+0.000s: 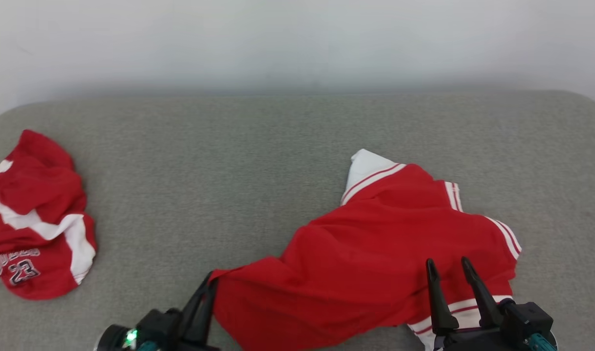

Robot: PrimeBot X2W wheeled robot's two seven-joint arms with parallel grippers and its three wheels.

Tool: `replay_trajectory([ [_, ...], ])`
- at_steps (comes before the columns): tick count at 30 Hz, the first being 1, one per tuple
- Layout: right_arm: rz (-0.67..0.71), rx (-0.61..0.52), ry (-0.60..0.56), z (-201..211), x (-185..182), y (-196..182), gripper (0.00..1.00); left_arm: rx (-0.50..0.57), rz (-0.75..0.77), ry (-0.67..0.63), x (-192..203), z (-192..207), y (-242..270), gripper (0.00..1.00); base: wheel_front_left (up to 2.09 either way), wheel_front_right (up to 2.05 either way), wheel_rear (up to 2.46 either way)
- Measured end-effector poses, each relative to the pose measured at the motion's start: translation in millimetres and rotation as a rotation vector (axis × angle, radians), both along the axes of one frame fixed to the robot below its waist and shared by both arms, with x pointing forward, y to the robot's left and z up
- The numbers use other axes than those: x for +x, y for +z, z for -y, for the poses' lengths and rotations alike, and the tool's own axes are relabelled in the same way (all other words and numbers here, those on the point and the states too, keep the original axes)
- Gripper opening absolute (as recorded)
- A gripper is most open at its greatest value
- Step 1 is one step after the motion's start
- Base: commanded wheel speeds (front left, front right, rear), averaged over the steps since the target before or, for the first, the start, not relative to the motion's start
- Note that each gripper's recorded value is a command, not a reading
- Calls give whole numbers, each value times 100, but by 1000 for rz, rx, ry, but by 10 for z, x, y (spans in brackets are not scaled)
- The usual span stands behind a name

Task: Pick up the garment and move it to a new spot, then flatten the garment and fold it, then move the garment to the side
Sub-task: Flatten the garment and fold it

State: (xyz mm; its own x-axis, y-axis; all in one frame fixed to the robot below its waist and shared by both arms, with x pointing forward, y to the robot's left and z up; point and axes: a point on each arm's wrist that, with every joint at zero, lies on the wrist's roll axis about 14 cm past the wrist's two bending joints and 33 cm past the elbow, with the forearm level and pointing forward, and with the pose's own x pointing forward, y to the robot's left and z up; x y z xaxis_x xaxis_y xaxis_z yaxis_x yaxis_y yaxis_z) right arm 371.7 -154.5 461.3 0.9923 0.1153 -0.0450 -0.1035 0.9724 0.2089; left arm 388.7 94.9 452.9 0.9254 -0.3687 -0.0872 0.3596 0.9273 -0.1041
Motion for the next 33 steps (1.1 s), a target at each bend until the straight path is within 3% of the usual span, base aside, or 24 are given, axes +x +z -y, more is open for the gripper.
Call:
replay_trajectory([
  [7, -6, 11, 54, -183, 64, -24, 100, 26, 8, 125, -244, -436, 1, 0, 0, 0, 0],
  [15, -24, 13, 48, -165, 78, -84, 100, 8, -52, 159, -471, -458, -165, 0, 0, 0, 0],
  [26, -17, 0, 9, -31, 95, -60, 100, 2, 168, -43, 185, 123, 488, 0, 0, 0, 0],
  [33, -19, -9, -65, 224, 80, -55, 100, 45, 192, -196, 588, 508, 554, 0, 0, 0, 0],
])
